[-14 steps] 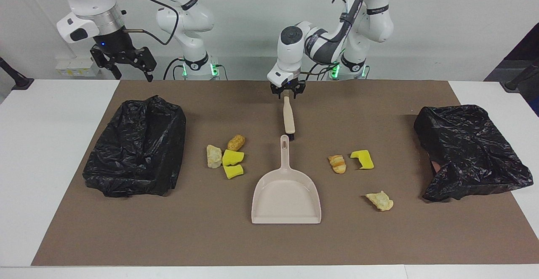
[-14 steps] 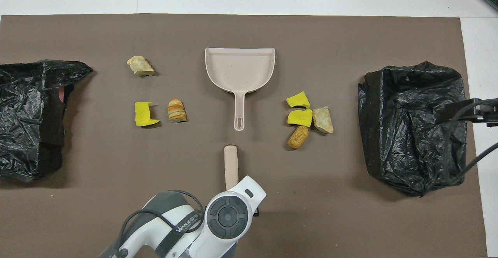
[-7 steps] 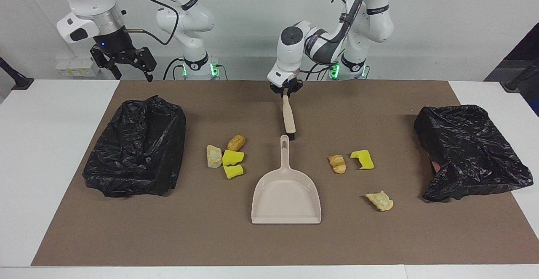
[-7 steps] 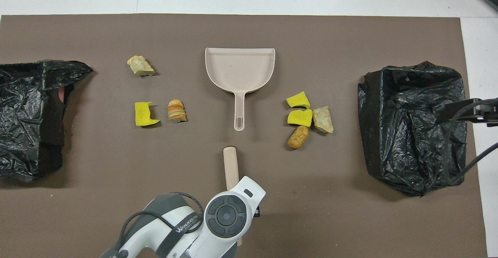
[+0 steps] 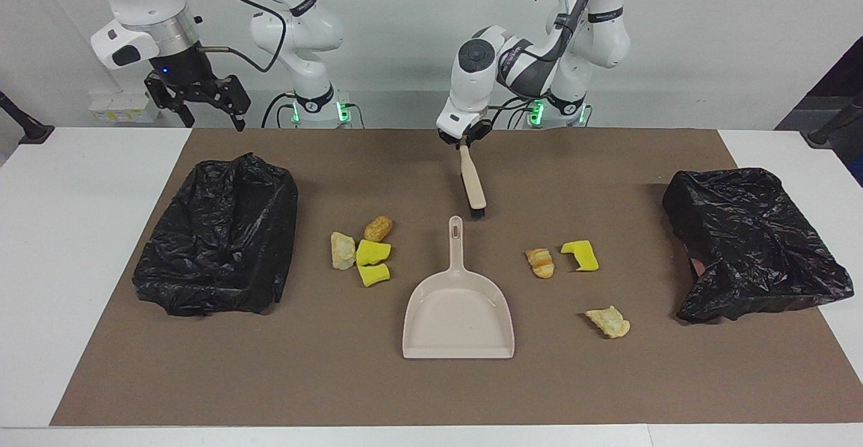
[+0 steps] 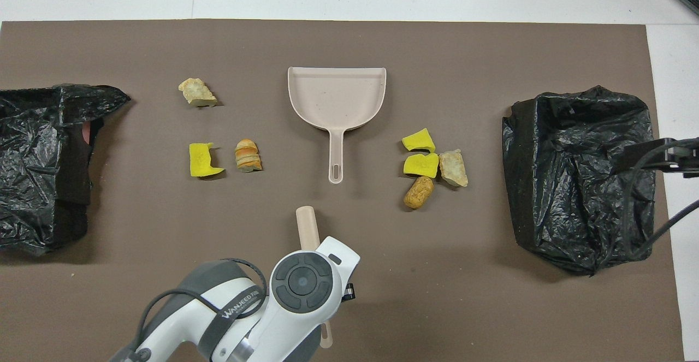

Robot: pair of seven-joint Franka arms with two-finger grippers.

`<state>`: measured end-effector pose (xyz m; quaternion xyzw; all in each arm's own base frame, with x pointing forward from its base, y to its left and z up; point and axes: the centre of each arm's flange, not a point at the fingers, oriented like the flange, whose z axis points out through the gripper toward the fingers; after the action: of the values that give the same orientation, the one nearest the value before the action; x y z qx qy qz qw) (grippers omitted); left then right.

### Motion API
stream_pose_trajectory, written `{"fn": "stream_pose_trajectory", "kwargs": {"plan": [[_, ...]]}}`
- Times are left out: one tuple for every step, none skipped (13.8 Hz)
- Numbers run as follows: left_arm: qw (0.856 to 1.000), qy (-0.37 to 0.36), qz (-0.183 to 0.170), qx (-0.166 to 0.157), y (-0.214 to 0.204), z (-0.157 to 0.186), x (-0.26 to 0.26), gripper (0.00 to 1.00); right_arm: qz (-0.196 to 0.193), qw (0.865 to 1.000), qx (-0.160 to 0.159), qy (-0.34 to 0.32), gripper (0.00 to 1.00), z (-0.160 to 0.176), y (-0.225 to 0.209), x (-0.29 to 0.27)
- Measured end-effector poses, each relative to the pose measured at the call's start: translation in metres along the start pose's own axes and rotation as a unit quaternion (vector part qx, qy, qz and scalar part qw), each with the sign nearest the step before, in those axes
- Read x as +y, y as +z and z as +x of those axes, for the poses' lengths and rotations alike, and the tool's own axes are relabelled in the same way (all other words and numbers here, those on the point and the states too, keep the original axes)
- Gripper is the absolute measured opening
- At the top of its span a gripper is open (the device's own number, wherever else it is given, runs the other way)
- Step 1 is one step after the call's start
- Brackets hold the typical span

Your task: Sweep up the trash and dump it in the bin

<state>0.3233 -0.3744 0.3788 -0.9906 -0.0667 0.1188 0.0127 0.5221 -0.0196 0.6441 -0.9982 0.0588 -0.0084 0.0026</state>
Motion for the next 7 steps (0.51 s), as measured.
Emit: {"fn": "stream_pose_trajectory", "kwargs": {"plan": [[1.0, -0.013, 0.002, 0.005, -0.012, 0.011, -0.007, 0.26, 0.0, 1.0, 0.0, 0.0, 1.0, 0.0, 0.0, 0.0], [1.0, -0.025, 0.004, 0.009, -0.023, 0.025, -0.016, 0.26, 0.0, 1.0, 0.0, 0.0, 1.0, 0.0, 0.0, 0.0], [0.999, -0.037, 0.008, 0.016, -0.034, 0.039, -0.026, 0.26, 0.0, 1.0, 0.0, 0.0, 1.0, 0.0, 0.0, 0.0], [0.998, -0.049, 0.013, 0.026, -0.045, 0.055, -0.038, 0.26, 0.0, 1.0, 0.0, 0.0, 1.0, 0.0, 0.0, 0.0], [0.997, -0.06, 0.017, 0.037, -0.054, 0.07, -0.049, 0.26, 0.0, 1.0, 0.0, 0.0, 1.0, 0.0, 0.0, 0.0], [0.997, -0.067, 0.019, 0.045, -0.06, 0.084, -0.059, 0.26, 0.0, 1.0, 0.0, 0.0, 1.0, 0.0, 0.0, 0.0], [0.996, -0.068, 0.021, 0.049, -0.063, 0.099, -0.07, 0.26, 0.0, 1.0, 0.0, -0.002, 1.0, 0.0, 0.0, -0.002]]}}
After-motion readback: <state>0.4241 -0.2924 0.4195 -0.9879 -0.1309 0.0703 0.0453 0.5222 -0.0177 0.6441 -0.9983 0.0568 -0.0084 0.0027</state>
